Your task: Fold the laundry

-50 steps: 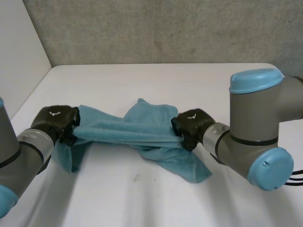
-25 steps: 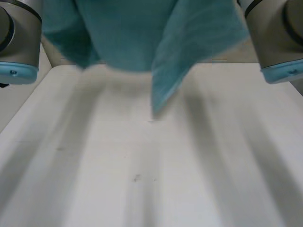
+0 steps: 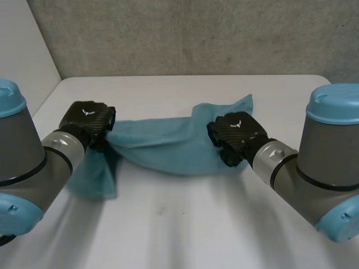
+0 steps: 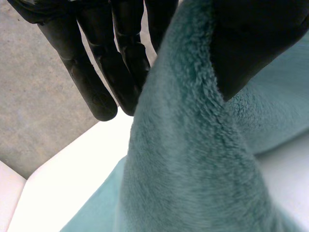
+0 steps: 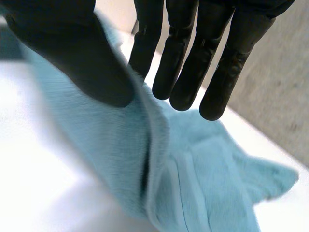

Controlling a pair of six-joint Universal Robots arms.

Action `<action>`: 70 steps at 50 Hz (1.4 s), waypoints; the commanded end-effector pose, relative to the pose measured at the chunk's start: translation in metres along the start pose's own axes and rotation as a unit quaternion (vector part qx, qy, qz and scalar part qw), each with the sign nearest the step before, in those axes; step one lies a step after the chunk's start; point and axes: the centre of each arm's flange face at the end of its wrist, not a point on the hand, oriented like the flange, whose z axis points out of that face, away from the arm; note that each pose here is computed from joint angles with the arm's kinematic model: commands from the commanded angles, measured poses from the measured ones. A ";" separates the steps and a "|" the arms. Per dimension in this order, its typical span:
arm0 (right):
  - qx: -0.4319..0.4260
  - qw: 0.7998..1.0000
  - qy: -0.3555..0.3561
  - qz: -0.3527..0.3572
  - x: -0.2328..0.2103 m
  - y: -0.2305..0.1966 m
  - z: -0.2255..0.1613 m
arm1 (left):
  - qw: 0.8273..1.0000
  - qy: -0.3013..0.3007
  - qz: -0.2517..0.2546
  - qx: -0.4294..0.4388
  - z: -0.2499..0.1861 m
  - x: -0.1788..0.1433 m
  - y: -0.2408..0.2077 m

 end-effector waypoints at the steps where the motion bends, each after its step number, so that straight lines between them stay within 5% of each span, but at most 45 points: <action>1: -0.008 0.997 0.038 0.063 0.032 0.005 0.011 | 0.999 -0.009 0.004 0.039 -0.008 -0.006 -0.026; 11: 0.003 0.968 0.080 0.237 0.072 0.010 0.000 | 0.994 -0.004 0.006 0.105 -0.027 -0.007 -0.085; 29: -0.047 0.954 -0.025 0.294 0.063 0.054 0.015 | 0.985 -0.022 0.003 0.172 -0.057 -0.022 -0.131; 60: 0.025 0.977 -0.055 0.205 -0.047 0.062 0.076 | 0.972 -0.009 -0.006 0.236 -0.095 -0.013 -0.164; 66: 0.043 0.978 -0.005 0.202 -0.031 0.053 0.084 | 0.974 -0.020 -0.007 0.226 -0.089 -0.017 -0.159; 70: 0.099 0.975 0.083 0.181 0.026 0.008 0.067 | 0.981 -0.042 -0.003 0.187 -0.073 -0.027 -0.138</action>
